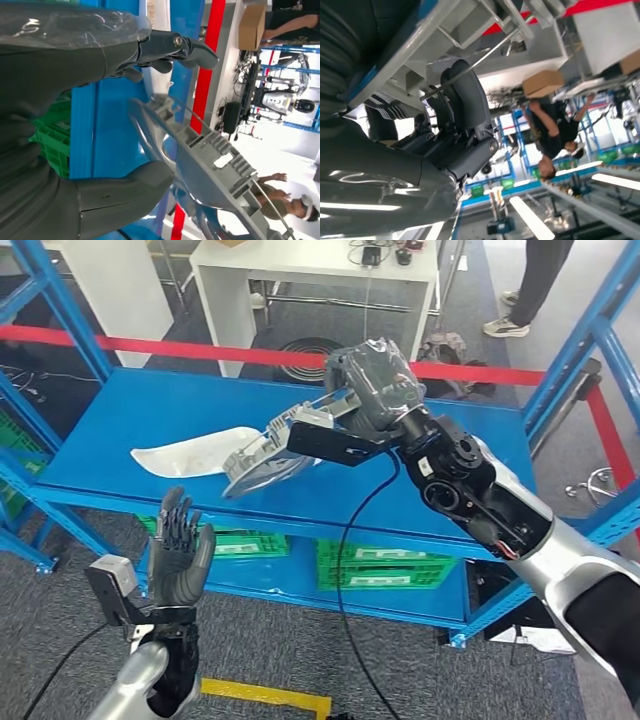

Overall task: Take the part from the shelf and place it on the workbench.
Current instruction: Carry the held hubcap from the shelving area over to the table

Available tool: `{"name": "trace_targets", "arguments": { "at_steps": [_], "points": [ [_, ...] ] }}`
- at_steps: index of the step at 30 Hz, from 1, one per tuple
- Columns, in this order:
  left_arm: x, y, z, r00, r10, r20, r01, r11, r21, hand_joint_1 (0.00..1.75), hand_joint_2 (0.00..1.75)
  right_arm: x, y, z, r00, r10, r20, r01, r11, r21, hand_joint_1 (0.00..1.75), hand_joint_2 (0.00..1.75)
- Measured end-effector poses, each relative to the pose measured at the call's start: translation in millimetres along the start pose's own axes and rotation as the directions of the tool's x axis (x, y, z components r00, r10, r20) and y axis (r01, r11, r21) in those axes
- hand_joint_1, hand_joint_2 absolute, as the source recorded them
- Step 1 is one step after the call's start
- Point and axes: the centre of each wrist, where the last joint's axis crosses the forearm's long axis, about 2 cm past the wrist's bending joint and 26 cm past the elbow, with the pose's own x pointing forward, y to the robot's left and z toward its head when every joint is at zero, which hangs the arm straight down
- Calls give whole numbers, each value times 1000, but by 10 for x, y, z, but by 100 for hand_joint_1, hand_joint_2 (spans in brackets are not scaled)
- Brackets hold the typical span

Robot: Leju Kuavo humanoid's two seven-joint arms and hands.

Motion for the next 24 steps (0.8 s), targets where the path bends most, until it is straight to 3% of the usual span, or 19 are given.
{"name": "trace_targets", "arguments": {
  "at_steps": [24],
  "points": [
    [-10, 6, 15, 1000, 0, -1, 0, 1000, 3, 0, 175, 41, 25, -6, 1000, -3, 17, 3, 1000, 9, 175, 175]
  ]
}}
